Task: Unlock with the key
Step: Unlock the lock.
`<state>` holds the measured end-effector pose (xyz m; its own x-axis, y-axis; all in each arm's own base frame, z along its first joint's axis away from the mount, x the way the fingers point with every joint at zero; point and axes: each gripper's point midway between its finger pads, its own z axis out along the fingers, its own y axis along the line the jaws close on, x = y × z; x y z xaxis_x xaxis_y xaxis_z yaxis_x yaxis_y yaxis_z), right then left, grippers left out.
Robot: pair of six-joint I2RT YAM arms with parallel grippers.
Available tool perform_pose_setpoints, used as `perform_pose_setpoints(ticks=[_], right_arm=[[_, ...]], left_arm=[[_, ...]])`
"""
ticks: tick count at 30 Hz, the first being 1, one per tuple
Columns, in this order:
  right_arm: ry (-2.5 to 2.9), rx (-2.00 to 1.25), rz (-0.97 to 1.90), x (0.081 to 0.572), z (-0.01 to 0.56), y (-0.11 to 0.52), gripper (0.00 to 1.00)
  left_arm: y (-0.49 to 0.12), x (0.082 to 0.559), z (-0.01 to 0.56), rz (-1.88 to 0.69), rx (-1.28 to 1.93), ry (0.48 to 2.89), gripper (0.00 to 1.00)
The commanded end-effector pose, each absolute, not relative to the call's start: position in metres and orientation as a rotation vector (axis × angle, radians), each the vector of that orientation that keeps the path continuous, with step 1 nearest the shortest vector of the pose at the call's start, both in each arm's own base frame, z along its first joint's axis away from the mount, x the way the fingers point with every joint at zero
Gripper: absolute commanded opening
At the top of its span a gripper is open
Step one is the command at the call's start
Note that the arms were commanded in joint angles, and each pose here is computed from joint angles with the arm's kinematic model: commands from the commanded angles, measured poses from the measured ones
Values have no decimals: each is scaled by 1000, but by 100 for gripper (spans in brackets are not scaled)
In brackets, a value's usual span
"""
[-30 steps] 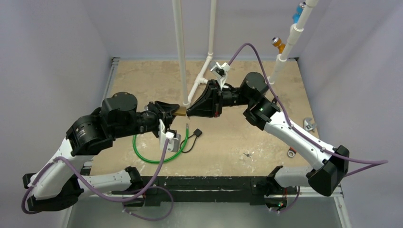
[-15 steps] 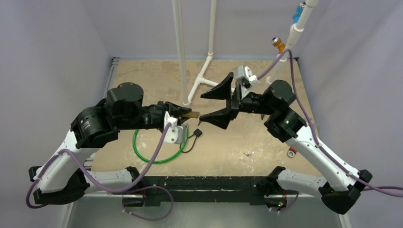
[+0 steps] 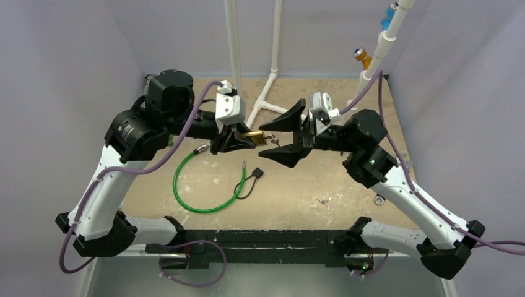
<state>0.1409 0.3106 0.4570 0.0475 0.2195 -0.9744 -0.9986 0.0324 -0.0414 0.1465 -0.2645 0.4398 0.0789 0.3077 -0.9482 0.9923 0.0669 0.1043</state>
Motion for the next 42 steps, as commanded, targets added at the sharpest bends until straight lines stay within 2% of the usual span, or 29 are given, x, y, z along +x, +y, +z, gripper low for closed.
perform_pose_setpoints(ticks=[1,9,10,15,17,19,21,22,29,37,42], right_arm=[[963,-1052,1284,135,469,313,59],[997,-1030,1306,140,469,318,3],[1002,-1027,1307,141,469,318,0],[1015,-1006,1315,144,471,319,0],[1026,-986,1299,147,471,318,0],[1023,-987,1298,145,472,317,0],[1031,-980,1288,146,472,315,0],[1037,-981,1282,146,471,314,0],[1110,-920,1199,160,464,307,0],[1083,-877,1154,166,478,301,0],[1076,-895,1191,161,481,303,0]], left_arm=[[-268,119,474,-1096,1389,1290,0],[-268,116,472,-1087,1427,1251,0],[-267,115,470,-1083,1436,1250,0],[-266,122,460,-1035,1451,1269,0],[-266,128,457,-1003,1441,1286,30],[-264,134,451,-964,1428,1314,53],[-261,141,447,-917,1408,1335,90],[-259,144,446,-892,1396,1341,99],[-239,154,459,-686,1400,1268,100],[-217,146,394,-568,1591,1300,100],[-211,169,388,-411,1538,1280,100]])
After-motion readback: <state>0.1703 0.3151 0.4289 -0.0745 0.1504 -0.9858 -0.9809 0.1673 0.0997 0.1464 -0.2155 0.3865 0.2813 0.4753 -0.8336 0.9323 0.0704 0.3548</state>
